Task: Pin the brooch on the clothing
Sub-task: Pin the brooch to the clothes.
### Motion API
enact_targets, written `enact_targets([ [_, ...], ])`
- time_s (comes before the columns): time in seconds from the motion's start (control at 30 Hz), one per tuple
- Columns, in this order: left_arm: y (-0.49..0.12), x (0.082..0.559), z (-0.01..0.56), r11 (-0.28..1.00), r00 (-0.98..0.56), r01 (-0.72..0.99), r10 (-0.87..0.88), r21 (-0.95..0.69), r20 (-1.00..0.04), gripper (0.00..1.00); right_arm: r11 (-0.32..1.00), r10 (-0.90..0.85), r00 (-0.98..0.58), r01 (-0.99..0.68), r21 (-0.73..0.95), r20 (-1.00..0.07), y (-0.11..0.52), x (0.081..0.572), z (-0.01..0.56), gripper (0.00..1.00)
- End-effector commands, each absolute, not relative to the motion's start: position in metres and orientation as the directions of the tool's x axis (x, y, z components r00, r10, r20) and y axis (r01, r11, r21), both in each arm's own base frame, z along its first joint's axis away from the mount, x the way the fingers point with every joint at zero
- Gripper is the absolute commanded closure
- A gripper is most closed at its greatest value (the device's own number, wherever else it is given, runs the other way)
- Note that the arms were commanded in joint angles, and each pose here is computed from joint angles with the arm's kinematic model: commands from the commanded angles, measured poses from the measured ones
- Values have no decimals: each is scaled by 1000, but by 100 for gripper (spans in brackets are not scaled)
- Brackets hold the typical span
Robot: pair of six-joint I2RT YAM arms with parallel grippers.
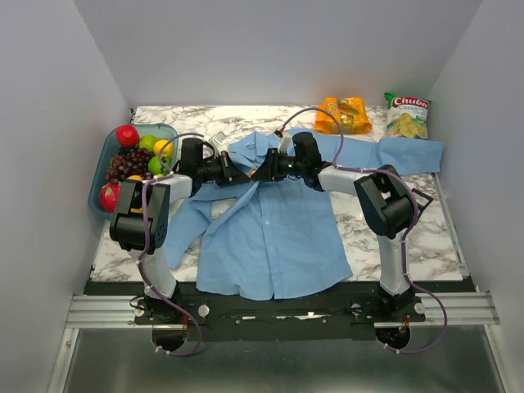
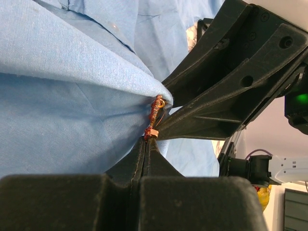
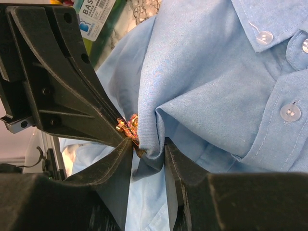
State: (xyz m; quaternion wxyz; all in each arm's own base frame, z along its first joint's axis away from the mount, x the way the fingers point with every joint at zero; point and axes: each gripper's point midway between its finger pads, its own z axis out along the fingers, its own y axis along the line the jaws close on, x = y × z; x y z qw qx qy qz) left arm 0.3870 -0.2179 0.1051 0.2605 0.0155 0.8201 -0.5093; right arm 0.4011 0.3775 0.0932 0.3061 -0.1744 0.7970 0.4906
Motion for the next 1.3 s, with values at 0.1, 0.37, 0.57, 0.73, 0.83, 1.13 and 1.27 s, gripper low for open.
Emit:
enact_targets([
  [0.1, -218, 380, 110, 475, -861, 327, -207, -817, -465, 100, 505, 72, -713, -577, 642, -698, 374, 415, 108, 61],
  [0.37, -217, 374, 104, 489, -871, 322, -182, -811, -456, 100, 499, 92, -706, -578, 646, -702, 372, 422, 118, 61],
  [0.57, -218, 370, 99, 498, -880, 322, -155, -805, -448, 100, 497, 103, -701, -578, 647, -706, 371, 426, 123, 61],
  [0.73, -220, 371, 102, 500, -874, 334, -154, -799, -461, 100, 492, 103, -704, -578, 651, -703, 371, 427, 123, 61],
  [0.83, -221, 370, 100, 501, -877, 332, -148, -799, -457, 100, 492, 106, -702, -578, 651, -704, 372, 426, 123, 60],
  [1.13, -213, 379, 101, 566, -857, 332, -153, -755, -492, 100, 491, 109, -670, -606, 626, -734, 363, 417, 150, 41],
  [1.27, -209, 382, 101, 595, -851, 327, -153, -735, -502, 100, 511, 112, -663, -600, 615, -740, 355, 414, 155, 36],
])
